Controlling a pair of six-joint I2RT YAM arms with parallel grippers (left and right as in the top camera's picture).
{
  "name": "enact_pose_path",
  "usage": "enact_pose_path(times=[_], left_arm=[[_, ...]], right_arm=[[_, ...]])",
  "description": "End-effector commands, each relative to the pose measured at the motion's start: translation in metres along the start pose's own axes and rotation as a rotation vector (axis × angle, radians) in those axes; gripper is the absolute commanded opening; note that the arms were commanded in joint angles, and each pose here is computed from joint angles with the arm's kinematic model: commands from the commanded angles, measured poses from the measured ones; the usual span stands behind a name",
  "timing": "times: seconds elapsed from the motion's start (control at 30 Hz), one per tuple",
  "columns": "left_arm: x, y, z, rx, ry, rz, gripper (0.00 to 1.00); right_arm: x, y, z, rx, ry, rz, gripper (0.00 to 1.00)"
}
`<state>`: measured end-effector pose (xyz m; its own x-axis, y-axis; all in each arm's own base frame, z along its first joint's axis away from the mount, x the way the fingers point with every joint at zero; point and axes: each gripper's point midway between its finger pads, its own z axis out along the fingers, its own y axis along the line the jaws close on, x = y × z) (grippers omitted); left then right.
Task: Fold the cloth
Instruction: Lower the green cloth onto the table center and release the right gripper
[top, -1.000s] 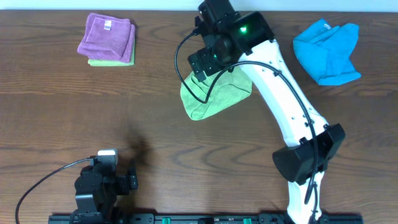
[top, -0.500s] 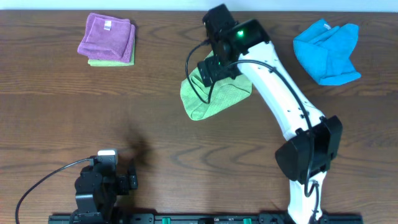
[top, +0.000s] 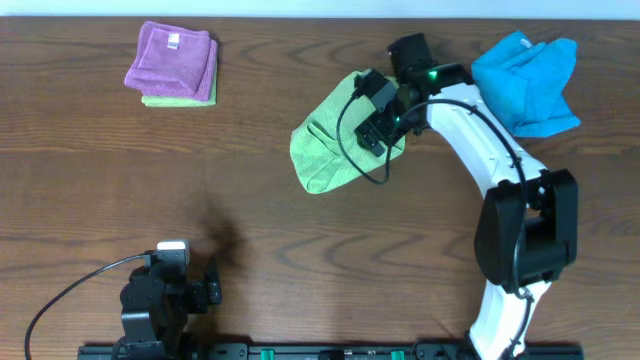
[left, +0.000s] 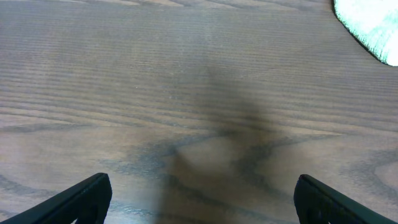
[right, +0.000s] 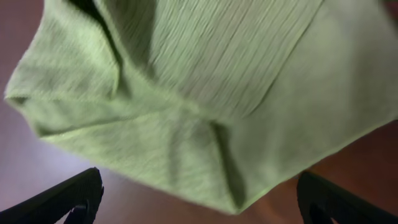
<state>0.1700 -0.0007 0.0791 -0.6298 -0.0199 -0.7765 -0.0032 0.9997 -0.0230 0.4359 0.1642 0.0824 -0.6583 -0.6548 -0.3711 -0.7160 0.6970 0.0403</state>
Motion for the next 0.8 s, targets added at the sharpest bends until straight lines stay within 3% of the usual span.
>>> enact_pose_path(times=[0.0,0.23,0.43,0.53,0.63,0.77], left_arm=[[0.017,0.001,0.002,-0.007,0.061,-0.006,0.95],[0.017,0.001,0.002,-0.007,0.061,-0.006,0.95],[0.017,0.001,0.002,-0.007,0.061,-0.006,0.95],[0.017,0.001,0.002,-0.007,0.061,-0.006,0.95],[0.017,0.001,0.002,-0.007,0.061,-0.006,0.95],[0.017,0.001,0.002,-0.007,0.061,-0.006,0.95]], right_arm=[[0.005,0.006,0.019,-0.105,-0.011,-0.041,0.99],[0.023,0.015,0.058,-0.247,0.013,0.011,0.99],[0.025,0.022,0.057,-0.331,-0.014,0.013,0.98],[0.028,0.036,0.053,-0.397,-0.003,0.033,0.79],[0.038,0.053,0.049,-0.453,0.053,0.052,0.68],[0.045,0.071,0.045,-0.491,0.111,0.053,0.65]])
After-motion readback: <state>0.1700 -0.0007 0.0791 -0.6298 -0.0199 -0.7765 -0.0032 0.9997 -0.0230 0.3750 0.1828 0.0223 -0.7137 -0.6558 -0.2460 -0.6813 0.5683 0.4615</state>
